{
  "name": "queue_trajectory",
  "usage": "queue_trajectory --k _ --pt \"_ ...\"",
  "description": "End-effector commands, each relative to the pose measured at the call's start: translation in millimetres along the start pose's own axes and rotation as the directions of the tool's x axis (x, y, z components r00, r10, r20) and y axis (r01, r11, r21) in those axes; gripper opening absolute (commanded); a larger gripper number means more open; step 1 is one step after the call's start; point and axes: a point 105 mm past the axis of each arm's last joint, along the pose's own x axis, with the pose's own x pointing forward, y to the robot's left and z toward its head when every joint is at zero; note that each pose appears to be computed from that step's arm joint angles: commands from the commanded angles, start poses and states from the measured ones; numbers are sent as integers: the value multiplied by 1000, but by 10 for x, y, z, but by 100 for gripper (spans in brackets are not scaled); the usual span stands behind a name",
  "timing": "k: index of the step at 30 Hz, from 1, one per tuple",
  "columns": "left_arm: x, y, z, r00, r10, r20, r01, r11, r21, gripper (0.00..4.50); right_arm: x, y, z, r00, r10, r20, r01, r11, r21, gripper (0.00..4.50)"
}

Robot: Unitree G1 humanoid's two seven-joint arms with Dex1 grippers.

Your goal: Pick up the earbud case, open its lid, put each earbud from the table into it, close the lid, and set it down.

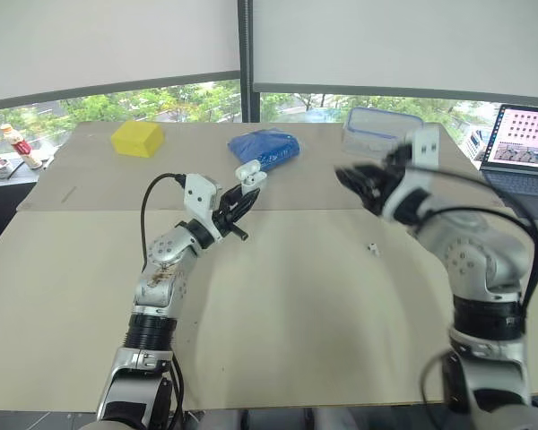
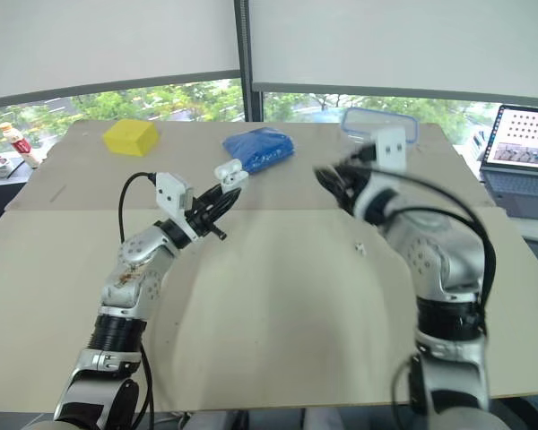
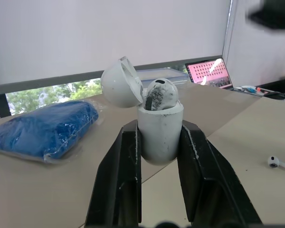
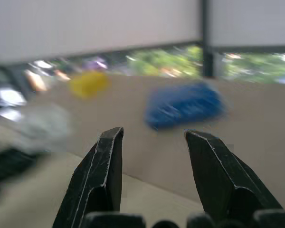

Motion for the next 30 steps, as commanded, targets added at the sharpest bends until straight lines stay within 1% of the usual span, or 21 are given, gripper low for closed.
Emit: queue_trajectory --k 1,4,6,12,18,20,23,30 --pt "7 22 140 999 4 48 -6 999 38 55 -66 -201 -199 995 -87 -51 79 987 -142 234" --pt "9 22 138 999 0 43 -2 999 39 55 -121 -280 -429 989 -101 -106 78 975 -207 234" --pt "13 24 139 999 -4 41 2 999 41 55 -133 -327 -515 985 -129 -117 112 984 -138 234" --pt "10 42 140 999 -3 33 2 999 47 55 -137 -354 -611 978 -164 -126 158 986 -54 234" --pt "12 32 142 999 -5 34 3 999 47 55 -129 -364 -728 967 -197 -161 187 980 -72 234" --pt "11 31 137 1000 -4 31 2 999 48 55 -129 -347 -813 963 -194 -187 182 980 -83 234" --pt "-3 29 120 1000 -2 26 0 999 48 55 -141 -341 -895 959 -192 -210 183 981 -64 234" --pt "-13 31 115 1000 1 26 -2 999 46 55 -117 -369 -962 955 -194 -226 188 981 -45 234"
